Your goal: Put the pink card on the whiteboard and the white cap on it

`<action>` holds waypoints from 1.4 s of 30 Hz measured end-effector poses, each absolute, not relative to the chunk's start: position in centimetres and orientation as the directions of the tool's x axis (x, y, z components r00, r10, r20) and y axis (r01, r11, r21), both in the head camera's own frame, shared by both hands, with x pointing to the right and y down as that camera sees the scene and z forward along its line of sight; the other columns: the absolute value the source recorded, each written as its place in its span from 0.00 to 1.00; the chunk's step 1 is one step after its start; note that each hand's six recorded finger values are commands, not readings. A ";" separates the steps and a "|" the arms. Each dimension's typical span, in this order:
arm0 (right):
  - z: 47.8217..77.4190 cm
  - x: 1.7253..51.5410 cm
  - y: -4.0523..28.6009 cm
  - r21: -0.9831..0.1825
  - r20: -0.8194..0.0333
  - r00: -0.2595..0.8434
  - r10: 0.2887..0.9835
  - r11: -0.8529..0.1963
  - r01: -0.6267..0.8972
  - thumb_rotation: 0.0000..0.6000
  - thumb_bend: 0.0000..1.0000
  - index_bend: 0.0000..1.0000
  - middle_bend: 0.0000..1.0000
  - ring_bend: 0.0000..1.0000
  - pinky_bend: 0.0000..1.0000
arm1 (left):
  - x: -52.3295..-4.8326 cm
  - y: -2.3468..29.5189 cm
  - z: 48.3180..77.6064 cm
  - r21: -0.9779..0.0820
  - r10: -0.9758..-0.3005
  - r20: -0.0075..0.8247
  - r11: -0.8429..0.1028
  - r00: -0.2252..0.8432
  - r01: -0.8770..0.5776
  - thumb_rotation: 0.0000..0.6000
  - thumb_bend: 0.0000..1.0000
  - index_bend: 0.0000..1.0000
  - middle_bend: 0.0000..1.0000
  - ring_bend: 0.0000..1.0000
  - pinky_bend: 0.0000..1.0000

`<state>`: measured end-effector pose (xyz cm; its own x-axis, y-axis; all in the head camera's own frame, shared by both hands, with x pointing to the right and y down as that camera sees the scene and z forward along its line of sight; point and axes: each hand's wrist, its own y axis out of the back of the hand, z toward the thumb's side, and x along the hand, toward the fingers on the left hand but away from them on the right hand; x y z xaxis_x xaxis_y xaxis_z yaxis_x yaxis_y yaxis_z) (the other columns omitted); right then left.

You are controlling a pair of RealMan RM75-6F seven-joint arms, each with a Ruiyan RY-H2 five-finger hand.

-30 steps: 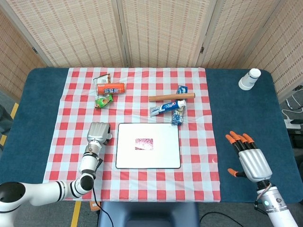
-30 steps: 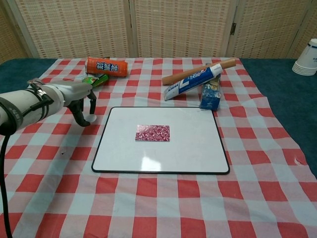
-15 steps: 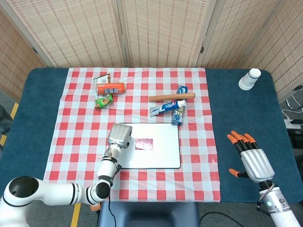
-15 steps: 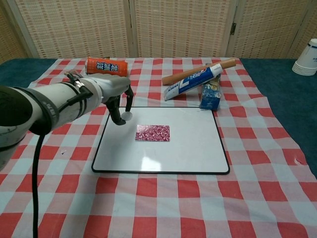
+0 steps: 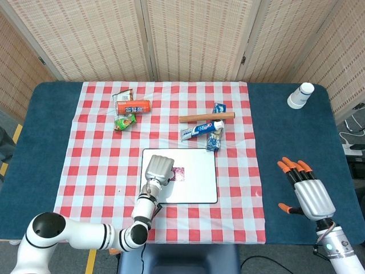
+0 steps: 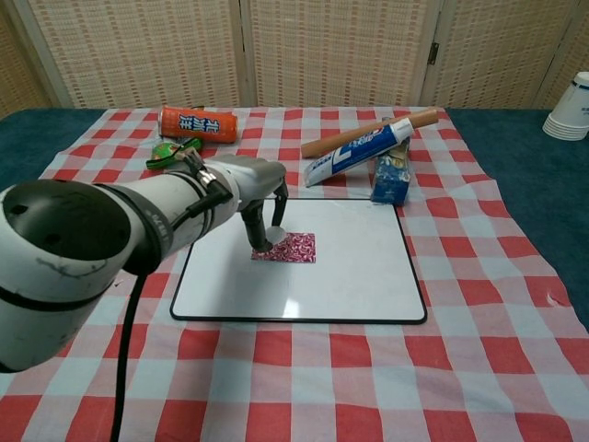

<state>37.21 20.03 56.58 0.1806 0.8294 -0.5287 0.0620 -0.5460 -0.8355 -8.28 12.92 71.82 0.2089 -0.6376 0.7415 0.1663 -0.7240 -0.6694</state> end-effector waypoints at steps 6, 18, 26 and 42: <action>56.5 37.4 20.0 -0.834 -0.529 0.180 0.829 -0.547 0.069 0.94 0.00 0.00 0.00 0.00 0.09 | -7.2 12.4 71.6 -0.675 -0.641 0.737 -0.719 0.215 0.167 1.00 0.33 0.54 1.00 1.00 1.00; 56.7 37.5 20.0 -0.829 -0.536 0.183 0.824 -0.555 0.071 0.94 0.00 0.00 0.00 0.00 0.09 | -6.5 11.8 72.1 -0.667 -0.636 0.742 -0.730 0.210 0.147 1.00 0.33 0.54 1.00 1.00 1.00; 57.0 37.7 19.7 -0.823 -0.547 0.180 0.818 -0.565 0.066 0.94 0.00 0.00 0.00 0.00 0.09 | -6.6 11.8 72.9 -0.650 -0.621 0.757 -0.746 0.202 0.144 1.00 0.34 0.54 1.00 1.00 1.00; 57.0 37.7 19.7 -0.824 -0.544 0.175 0.820 -0.562 0.072 0.94 0.00 0.00 0.00 0.00 0.09 | -6.6 11.9 73.0 -0.636 -0.609 0.762 -0.767 0.218 0.081 1.00 0.22 0.32 0.99 1.00 1.00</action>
